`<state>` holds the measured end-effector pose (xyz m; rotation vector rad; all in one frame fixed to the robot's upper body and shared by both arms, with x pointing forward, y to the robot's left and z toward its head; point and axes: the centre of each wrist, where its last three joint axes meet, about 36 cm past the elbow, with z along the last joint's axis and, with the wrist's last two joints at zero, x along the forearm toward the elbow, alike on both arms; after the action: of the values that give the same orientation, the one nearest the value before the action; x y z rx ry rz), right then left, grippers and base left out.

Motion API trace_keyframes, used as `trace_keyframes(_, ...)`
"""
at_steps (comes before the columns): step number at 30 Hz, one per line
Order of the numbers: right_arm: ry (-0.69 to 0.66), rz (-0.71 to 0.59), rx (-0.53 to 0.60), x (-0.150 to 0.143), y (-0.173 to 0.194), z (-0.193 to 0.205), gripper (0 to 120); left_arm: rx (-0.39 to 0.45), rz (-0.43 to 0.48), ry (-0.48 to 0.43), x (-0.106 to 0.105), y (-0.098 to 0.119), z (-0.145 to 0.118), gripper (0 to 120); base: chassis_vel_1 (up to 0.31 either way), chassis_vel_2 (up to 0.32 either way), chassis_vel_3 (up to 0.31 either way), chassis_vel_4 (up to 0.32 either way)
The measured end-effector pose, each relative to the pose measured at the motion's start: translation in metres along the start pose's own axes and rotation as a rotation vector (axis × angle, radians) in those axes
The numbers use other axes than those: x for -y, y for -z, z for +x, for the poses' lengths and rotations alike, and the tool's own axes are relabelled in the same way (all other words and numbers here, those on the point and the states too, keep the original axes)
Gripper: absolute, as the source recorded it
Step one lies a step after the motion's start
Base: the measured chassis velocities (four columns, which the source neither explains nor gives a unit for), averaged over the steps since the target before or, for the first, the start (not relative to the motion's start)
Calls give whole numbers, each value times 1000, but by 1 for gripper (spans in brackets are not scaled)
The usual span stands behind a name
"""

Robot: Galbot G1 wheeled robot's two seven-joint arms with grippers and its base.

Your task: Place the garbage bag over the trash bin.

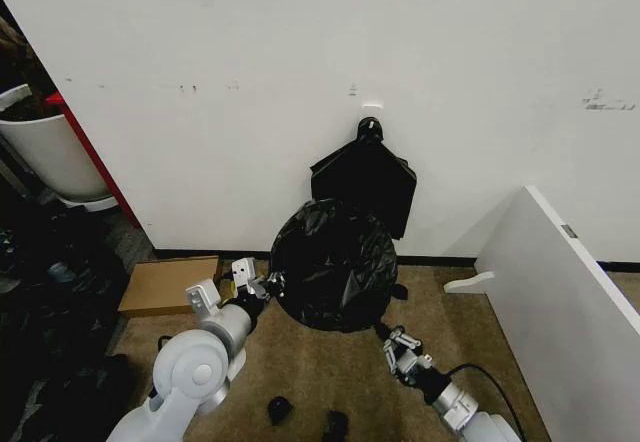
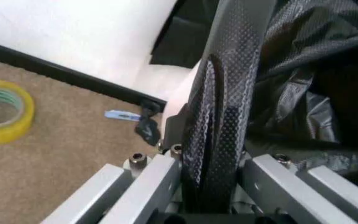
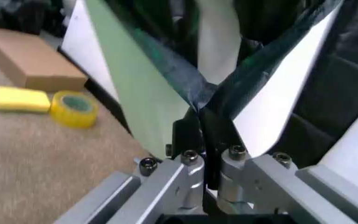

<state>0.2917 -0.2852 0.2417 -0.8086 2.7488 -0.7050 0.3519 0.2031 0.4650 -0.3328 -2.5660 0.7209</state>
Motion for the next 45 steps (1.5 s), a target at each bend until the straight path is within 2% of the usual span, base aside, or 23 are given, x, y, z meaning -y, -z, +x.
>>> trace_keyframes(1,17,-42,18,0,0,4,0,2,-5,8,-1,-2,-2,1,0,0,0,0)
trace_keyframes(5,187,-208,132,16,-10,23,16,21,-43,36,-7,-8,-12,1,0,0,0,0)
trace_keyframes(6,241,-232,149,25,-14,30,21,25,-52,36,-8,-9,-14,1,0,0,0,0)
trace_keyframes(7,241,-232,149,25,-14,30,21,25,-52,36,-8,-9,-14,1,0,0,0,0)
trace_keyframes(11,417,-279,181,69,-29,53,38,33,-100,37,-13,-15,-21,0,0,0,0,0)
trace_keyframes(12,427,-286,184,77,-30,55,41,37,-116,36,-15,-16,-21,0,0,0,0,0)
trace_keyframes(14,386,-314,209,94,-29,57,50,47,-163,34,-21,-20,-23,0,0,0,0,0)
trace_keyframes(15,386,-314,209,94,-29,57,50,47,-163,34,-21,-20,-23,0,0,0,0,0)
trace_keyframes(18,209,-358,258,107,-9,43,61,30,-221,-2,-32,-24,-23,0,0,0,0,0)
trace_keyframes(19,85,-379,267,107,9,31,68,40,-251,-26,-39,-28,-25,0,0,0,0,0)
trace_keyframes(21,-52,-414,261,103,36,15,75,106,-311,-71,-56,-36,-33,0,0,0,0,0)
trace_keyframes(22,-52,-414,261,103,36,15,75,106,-311,-71,-56,-36,-33,0,0,0,0,0)
trace_keyframes(25,-170,-478,238,96,73,-1,85,225,-389,-132,-86,-50,-46,0,0,0,0,0)
trace_keyframes(26,-197,-526,212,91,95,-7,91,284,-422,-172,-107,-60,-54,0,0,0,0,0)
trace_keyframes(27,-197,-536,206,90,99,-8,93,299,-428,-183,-112,-62,-55,0,0,0,0,0)
trace_keyframes(28,-181,-566,196,87,112,-11,98,361,-460,-230,-129,-71,-60,0,0,0,0,0)
trace_keyframes(30,-146,-591,180,86,124,-12,100,427,-511,-295,-146,-80,-64,0,0,0,0,0)
trace_keyframes(31,-146,-591,180,86,124,-12,100,427,-511,-295,-146,-80,-64,0,0,0,0,0)
trace_keyframes(35,9,-610,145,90,133,-12,100,515,-644,-436,-168,-96,-67,0,0,0,0,0)
trace_keyframes(37,117,-587,143,95,128,-12,100,538,-699,-483,-171,-98,-66,0,0,0,0,0)
trace_keyframes(40,139,-582,141,96,127,-11,100,541,-711,-490,-172,-99,-66,0,0,0,0,0)
trace_keyframes(42,313,-542,117,104,117,-9,100,561,-804,-536,-173,-99,-66,0,0,0,0,0)
trace_keyframes(45,353,-545,111,105,116,-9,98,565,-830,-547,-174,-98,-66,0,0,0,0,0)
